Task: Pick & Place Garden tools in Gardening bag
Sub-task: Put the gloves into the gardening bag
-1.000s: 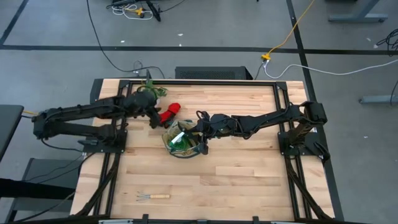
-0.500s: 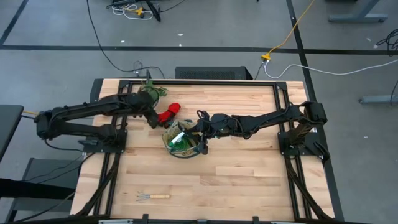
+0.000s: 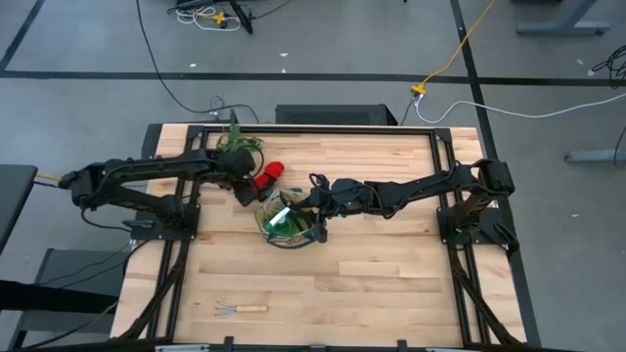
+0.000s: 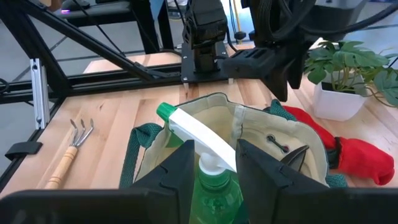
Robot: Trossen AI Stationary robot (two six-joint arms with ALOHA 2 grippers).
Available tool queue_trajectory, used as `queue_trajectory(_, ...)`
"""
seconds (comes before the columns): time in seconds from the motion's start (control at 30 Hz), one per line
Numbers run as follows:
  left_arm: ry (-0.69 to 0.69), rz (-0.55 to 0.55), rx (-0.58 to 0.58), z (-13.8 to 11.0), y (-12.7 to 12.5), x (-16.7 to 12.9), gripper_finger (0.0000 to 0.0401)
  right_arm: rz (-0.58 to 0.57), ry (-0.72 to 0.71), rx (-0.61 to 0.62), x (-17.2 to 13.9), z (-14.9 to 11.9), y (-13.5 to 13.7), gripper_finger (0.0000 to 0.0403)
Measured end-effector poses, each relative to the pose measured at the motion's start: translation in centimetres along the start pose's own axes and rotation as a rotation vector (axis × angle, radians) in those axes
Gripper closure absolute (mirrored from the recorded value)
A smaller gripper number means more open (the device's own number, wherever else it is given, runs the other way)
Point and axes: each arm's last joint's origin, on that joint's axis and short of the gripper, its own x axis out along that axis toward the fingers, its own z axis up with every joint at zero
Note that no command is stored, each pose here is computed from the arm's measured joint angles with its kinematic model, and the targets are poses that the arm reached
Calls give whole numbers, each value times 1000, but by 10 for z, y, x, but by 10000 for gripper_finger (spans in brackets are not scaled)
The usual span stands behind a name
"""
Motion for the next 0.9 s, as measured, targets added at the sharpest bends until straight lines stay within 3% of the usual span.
queue_trajectory(0.47, 24, -6, -4, 1, -2, 5, 227, 0, 0, 0, 0, 0, 0, 284)
queue_trajectory(0.9, 81, 22, 8, 6, -8, 29, 227, 0, 0, 0, 0, 0, 0, 284)
